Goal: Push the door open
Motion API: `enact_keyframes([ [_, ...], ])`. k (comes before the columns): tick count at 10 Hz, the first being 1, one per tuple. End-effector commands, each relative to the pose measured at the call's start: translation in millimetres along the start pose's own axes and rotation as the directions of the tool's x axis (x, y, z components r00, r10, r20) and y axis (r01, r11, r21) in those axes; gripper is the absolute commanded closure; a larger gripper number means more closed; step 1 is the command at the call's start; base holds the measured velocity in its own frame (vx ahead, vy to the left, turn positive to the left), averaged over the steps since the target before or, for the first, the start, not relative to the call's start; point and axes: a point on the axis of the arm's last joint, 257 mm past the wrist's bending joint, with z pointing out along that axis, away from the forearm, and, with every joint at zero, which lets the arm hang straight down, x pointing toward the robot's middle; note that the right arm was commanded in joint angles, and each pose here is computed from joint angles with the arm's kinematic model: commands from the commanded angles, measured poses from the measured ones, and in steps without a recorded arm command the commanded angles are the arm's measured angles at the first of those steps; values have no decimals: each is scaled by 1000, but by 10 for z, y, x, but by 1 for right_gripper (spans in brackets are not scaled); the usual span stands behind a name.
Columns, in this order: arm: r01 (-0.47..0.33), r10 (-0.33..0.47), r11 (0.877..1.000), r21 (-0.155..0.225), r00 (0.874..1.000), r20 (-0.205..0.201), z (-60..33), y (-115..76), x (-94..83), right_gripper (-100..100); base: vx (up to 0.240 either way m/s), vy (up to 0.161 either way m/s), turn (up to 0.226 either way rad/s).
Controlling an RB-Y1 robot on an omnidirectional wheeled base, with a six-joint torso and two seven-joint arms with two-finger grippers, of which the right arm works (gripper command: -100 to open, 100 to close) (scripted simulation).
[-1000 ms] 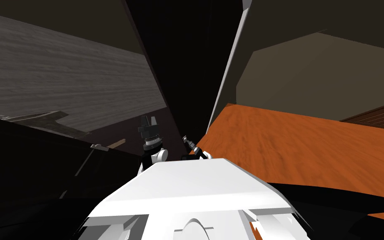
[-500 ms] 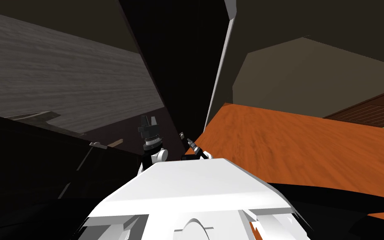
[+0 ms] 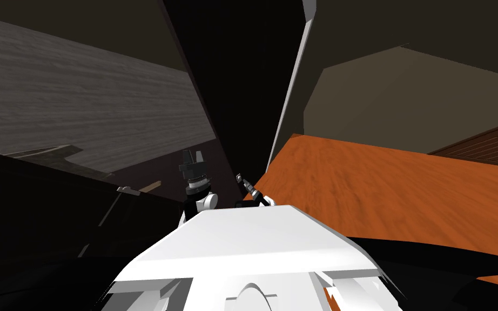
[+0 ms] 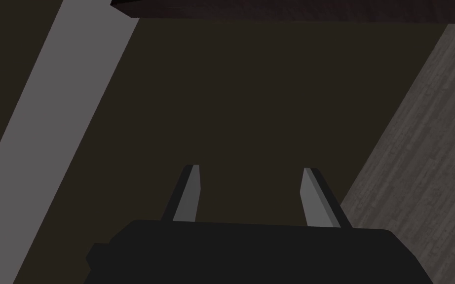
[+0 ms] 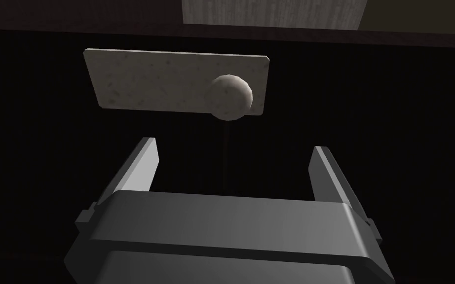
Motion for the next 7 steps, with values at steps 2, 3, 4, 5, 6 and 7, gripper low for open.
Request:
enact_keyframes([
  [2,1,-1,1000,-3,1000,6,5,2,-9,-100,151,161,24],
  [3,1,-1,1000,-5,1000,9,9,4,-11,-100,167,170,23],
  [4,1,-1,1000,-7,1000,11,13,7,-11,-100,137,113,26],
  [5,1,-1,1000,-6,1000,10,12,6,-9,-100,45,44,7],
  [6,1,-1,1000,-6,1000,10,12,6,-9,100,-4,-3,-10],
  [7,1,-1,1000,-6,1000,10,12,6,-9,100,-14,-14,12],
])
